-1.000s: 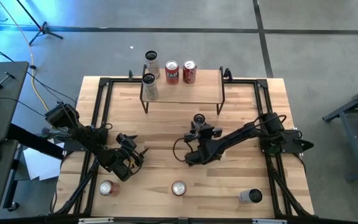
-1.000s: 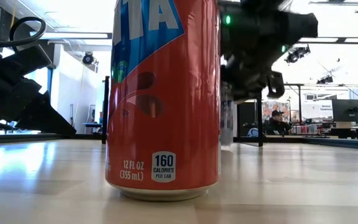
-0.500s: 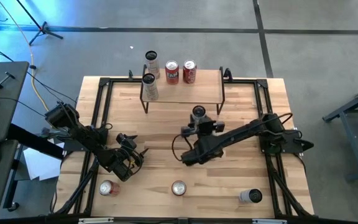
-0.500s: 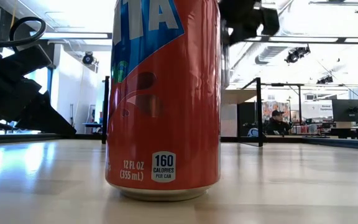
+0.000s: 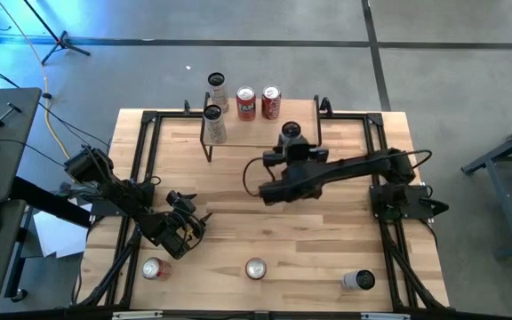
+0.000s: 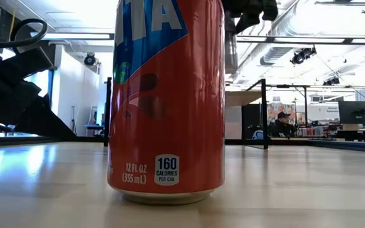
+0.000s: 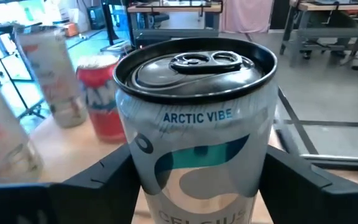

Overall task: Place canned beverage on shelf
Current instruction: Put the white and blue soda can on the shelf

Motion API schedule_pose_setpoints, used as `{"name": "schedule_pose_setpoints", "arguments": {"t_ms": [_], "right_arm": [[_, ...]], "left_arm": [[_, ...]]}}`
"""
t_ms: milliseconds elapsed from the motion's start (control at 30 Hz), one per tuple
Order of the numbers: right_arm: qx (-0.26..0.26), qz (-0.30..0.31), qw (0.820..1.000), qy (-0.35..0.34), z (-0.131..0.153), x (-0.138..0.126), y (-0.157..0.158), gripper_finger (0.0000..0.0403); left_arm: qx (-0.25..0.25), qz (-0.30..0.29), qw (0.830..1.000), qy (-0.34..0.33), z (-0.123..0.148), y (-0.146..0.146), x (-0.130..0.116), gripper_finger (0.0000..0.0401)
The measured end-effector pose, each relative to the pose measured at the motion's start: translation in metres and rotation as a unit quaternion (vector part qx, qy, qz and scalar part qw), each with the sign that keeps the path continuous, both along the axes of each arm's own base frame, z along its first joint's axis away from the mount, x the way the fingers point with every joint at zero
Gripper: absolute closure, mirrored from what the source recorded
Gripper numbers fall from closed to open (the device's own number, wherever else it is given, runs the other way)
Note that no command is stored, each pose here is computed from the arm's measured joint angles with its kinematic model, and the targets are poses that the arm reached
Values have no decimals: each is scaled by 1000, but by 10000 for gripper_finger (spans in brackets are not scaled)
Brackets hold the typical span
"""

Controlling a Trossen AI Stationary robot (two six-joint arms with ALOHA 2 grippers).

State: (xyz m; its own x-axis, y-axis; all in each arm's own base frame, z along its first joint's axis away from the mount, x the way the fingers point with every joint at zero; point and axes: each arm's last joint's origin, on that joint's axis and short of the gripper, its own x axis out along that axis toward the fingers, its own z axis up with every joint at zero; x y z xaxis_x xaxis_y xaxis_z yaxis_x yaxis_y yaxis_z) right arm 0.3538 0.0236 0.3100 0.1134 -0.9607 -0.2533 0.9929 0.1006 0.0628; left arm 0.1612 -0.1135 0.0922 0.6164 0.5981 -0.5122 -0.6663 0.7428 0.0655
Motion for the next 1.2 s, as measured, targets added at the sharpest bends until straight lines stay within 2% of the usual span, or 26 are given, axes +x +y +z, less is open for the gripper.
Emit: {"name": "schedule_pose_setpoints", "arguments": {"t_ms": [233, 467, 767, 867, 1000, 1200], "right_arm": [[5, -38, 999, -2, 19, -12, -32, 150], [13, -84, 996, -3, 19, -14, -63, 150], [37, -144, 987, -58, 17, -16, -99, 151], [34, -147, 987, -62, 17, -14, -108, 151], [33, -142, 989, -31, 18, -10, -121, 151], [64, -134, 989, -27, 18, -6, -141, 151]], "left_arm": [[-11, 0, 1000, -4, 0, -1, 1, 1], [-11, 0, 1000, -4, 0, -1, 1, 1], [-10, -1, 1000, -4, 0, -1, 1, 1], [-10, 0, 1000, -4, 0, -1, 1, 1], [-10, 0, 1000, -4, 0, -1, 1, 1], [-10, 0, 1000, -4, 0, -1, 1, 1]]}}
